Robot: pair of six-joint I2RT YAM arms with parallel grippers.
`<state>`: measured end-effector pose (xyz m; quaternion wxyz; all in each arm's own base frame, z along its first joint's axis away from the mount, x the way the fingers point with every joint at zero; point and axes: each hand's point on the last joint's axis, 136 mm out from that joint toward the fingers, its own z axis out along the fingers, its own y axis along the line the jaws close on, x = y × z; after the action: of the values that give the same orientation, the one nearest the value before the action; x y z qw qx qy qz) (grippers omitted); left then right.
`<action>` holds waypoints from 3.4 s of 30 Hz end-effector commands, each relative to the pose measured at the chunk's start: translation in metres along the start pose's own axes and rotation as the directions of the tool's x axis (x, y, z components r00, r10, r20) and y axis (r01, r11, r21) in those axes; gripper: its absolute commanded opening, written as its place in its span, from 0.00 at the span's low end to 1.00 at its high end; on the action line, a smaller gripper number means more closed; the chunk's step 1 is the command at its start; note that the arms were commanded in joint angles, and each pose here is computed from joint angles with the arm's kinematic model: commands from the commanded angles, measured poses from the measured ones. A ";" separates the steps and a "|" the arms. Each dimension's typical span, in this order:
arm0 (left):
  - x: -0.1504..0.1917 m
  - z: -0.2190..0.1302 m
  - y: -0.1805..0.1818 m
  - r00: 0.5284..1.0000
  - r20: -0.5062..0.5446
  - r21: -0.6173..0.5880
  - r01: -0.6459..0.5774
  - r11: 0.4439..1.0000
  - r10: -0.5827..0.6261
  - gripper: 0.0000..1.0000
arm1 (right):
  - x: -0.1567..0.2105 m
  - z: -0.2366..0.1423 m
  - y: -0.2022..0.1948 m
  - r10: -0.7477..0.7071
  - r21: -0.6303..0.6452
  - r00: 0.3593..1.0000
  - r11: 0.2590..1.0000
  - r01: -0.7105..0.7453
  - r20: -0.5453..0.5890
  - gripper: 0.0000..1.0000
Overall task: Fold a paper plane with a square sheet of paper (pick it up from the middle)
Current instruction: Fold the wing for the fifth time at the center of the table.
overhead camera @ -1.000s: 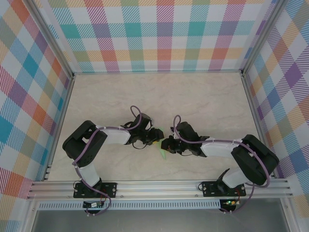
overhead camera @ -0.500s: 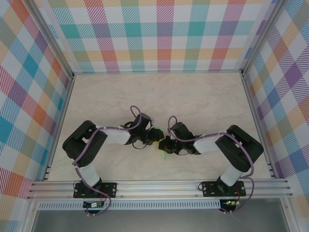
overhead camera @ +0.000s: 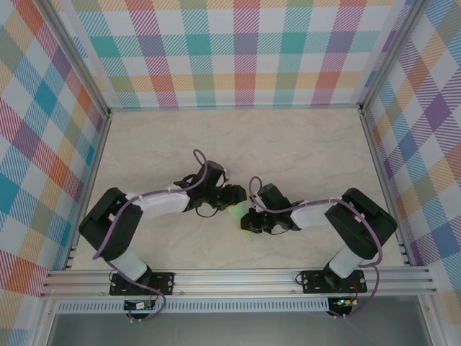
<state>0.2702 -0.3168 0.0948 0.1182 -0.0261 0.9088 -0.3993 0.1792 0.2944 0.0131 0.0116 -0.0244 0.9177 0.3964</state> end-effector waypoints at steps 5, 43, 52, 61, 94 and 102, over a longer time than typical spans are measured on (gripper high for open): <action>0.013 -0.027 0.008 0.998 0.049 -0.008 -0.038 0.999 0.038 0.51 | 0.035 -0.003 -0.038 0.000 0.103 0.982 0.994 0.020 -0.188 0.07; 0.002 0.017 0.086 0.997 0.050 -0.157 -0.051 0.986 0.060 0.47 | 0.039 -0.006 -0.042 0.011 0.115 0.972 0.993 0.016 -0.235 0.07; -0.027 -0.002 0.104 0.997 0.078 -0.165 -0.001 0.986 0.014 0.47 | 0.039 -0.007 -0.042 0.017 0.116 0.972 0.993 0.011 -0.235 0.07; -0.053 -0.041 0.076 0.989 0.145 -0.129 -0.003 0.992 0.022 0.48 | 0.031 -0.005 -0.037 0.025 0.110 0.977 0.994 -0.001 -0.213 0.08; 0.044 0.045 0.085 0.996 -0.041 -0.205 0.066 0.977 -0.075 0.39 | 0.024 -0.008 -0.015 0.070 -0.004 0.987 0.997 -0.071 -0.144 0.11; 0.049 0.048 0.101 0.993 -0.039 -0.250 0.101 0.963 -0.114 0.38 | 0.067 -0.017 -0.033 0.061 -0.001 0.969 0.998 -0.063 -0.240 0.12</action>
<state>0.2469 -0.3129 0.0259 0.0866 -0.0530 0.9260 -0.3636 0.1521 0.2773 0.0155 -0.0489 -0.0447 0.9039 0.4226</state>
